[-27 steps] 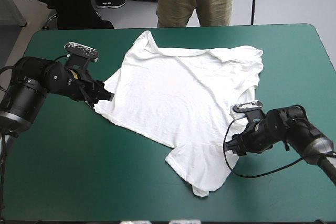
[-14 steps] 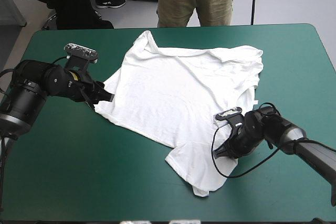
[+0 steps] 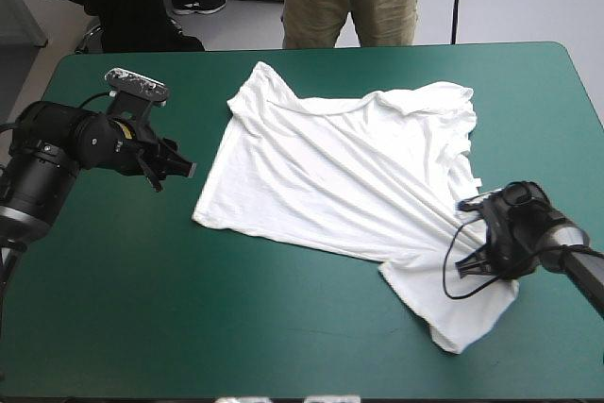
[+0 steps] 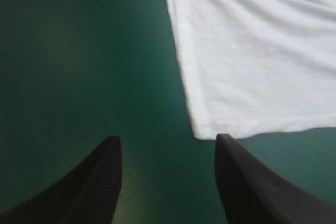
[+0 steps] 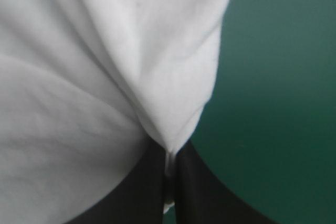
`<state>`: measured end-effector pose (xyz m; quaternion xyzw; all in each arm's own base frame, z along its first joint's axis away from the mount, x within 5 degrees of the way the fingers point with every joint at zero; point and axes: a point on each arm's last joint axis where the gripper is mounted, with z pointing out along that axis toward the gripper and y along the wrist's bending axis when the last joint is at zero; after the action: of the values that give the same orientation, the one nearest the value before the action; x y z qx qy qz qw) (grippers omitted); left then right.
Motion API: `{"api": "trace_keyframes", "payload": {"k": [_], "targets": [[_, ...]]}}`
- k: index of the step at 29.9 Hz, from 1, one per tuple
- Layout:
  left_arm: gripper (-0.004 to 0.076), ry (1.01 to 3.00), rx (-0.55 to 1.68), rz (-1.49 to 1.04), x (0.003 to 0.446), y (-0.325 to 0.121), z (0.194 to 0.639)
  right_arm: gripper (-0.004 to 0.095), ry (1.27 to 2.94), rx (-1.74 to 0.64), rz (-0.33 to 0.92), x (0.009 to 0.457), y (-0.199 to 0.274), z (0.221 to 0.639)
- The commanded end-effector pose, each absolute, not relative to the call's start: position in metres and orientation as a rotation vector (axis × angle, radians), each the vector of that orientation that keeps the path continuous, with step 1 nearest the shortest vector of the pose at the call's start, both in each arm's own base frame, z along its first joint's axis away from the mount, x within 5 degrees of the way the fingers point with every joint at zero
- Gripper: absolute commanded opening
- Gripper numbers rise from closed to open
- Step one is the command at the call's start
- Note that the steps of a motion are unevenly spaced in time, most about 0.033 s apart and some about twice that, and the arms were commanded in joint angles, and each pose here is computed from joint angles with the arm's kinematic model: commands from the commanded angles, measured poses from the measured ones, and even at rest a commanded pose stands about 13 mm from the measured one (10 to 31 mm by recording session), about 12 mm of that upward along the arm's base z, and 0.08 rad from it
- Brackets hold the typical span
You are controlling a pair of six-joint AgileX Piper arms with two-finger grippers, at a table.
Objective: Fold the cloth
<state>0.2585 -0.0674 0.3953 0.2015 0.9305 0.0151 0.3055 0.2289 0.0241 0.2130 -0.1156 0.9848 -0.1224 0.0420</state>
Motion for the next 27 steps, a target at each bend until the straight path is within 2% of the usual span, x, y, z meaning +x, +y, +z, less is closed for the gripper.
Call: {"api": "trace_keyframes", "payload": {"k": [1, 4, 9, 15, 22, 25, 27], "targets": [[0.0387, 2.362, 0.499, 0.017, 0.25, -0.066, 0.42, -0.0018, 2.988, -0.198, -0.578, 0.231, -0.025, 0.229], [0.0387, 2.363, 0.503, 0.021, 0.25, -0.066, 0.421, -0.0018, 2.961, 0.004, -0.622, 0.236, -0.061, 0.239], [0.0387, 2.383, 0.505, 0.012, 0.248, -0.066, 0.421, -0.0018, 2.768, 0.289, -0.678, 0.246, -0.125, 0.267], [0.0387, 2.405, 0.514, 0.011, 0.247, -0.066, 0.419, -0.0018, 2.665, 0.411, -0.76, 0.273, -0.177, 0.278], [0.0387, 2.404, 0.514, 0.017, 0.247, -0.065, 0.419, -0.0006, 2.721, 0.425, -0.792, 0.315, -0.205, 0.251], [0.0387, 2.399, 0.515, 0.041, 0.247, -0.064, 0.42, 0.0103, 2.714, 0.414, -0.813, 0.319, -0.208, 0.252], [0.0388, 2.39, 0.514, 0.04, 0.248, -0.064, 0.42, 0.026, 2.708, 0.412, -0.812, 0.32, -0.208, 0.252]]}}
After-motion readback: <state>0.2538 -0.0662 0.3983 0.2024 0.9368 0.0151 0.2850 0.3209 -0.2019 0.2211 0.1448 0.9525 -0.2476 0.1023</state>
